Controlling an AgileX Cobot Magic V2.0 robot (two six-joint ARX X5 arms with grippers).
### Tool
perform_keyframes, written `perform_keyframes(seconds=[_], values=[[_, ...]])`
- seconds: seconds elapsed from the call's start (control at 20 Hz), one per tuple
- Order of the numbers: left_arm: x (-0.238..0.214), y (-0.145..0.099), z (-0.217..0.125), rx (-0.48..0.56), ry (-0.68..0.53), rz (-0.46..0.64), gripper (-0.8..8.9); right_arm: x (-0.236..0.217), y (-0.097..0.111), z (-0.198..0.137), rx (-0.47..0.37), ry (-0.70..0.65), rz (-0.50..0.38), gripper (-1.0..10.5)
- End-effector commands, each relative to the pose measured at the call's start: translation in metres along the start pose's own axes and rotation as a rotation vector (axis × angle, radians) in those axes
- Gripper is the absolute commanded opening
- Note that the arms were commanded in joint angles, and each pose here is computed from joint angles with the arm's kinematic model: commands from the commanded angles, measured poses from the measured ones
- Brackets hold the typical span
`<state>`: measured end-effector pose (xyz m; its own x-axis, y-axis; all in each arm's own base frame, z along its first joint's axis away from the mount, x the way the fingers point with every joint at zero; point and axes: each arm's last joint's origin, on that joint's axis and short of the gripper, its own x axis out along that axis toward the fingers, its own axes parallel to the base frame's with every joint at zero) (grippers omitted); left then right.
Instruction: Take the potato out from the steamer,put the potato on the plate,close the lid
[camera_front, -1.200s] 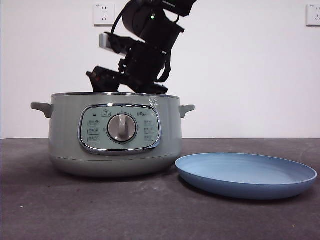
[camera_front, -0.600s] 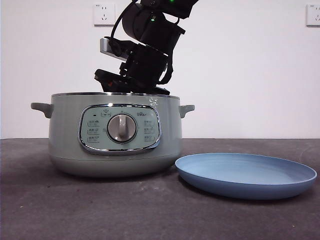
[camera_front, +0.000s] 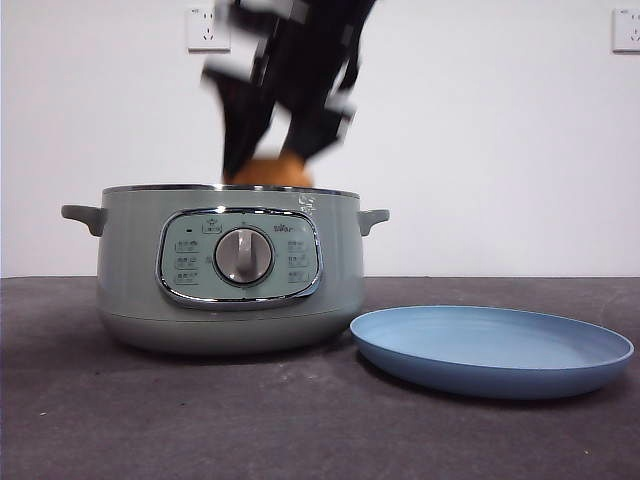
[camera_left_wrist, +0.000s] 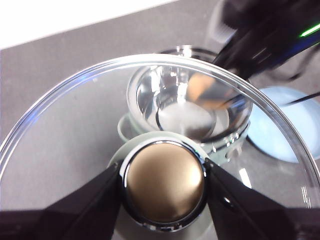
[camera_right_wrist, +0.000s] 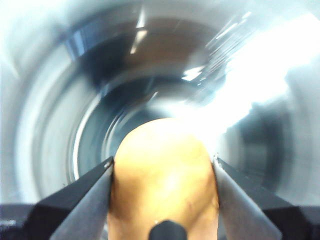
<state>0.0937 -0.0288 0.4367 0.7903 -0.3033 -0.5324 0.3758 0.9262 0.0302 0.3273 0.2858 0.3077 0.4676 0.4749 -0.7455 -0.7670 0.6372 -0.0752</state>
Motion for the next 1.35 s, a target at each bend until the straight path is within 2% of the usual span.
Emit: perform_keyframes(seconds=[0.05, 0.2, 0.35, 0.55, 0.75, 0.85, 0.9, 1.05, 1.35], values=[[-0.001, 0.000, 0.007, 0.002, -0.060, -0.004, -0.09, -0.045, -0.005, 0.005, 0.051, -0.041, -0.049, -0.2], [0.004, -0.001, 0.010, 0.005, -0.069, -0.059, -0.09, -0.100, -0.017, -0.003, 0.119, -0.040, -0.078, -0.2], [0.012, 0.000, 0.015, 0.024, -0.074, -0.081, -0.09, -0.136, -0.029, -0.020, 0.167, 0.030, -0.104, -0.2], [0.025, 0.000, 0.021, 0.031, -0.056, -0.131, -0.09, -0.144, -0.043, -0.045, 0.224, 0.105, -0.133, -0.2], [0.034, 0.001, 0.025, 0.037, -0.062, -0.140, -0.09, -0.107, -0.049, -0.087, 0.289, 0.157, -0.140, -0.2], [0.037, 0.001, 0.026, 0.036, -0.057, -0.154, -0.09, -0.079, -0.049, -0.112, 0.312, 0.186, -0.117, -0.2], [0.038, 0.000, 0.027, 0.036, -0.056, -0.159, -0.09, -0.064, -0.048, -0.126, 0.326, 0.186, -0.091, -0.2], [0.042, 0.001, 0.028, 0.035, -0.049, -0.159, -0.09, -0.031, -0.043, -0.161, 0.344, 0.168, -0.098, -0.2], [0.042, 0.001, 0.029, 0.039, -0.060, -0.158, -0.09, -0.005, -0.041, -0.205, 0.370, 0.158, -0.116, -0.2]])
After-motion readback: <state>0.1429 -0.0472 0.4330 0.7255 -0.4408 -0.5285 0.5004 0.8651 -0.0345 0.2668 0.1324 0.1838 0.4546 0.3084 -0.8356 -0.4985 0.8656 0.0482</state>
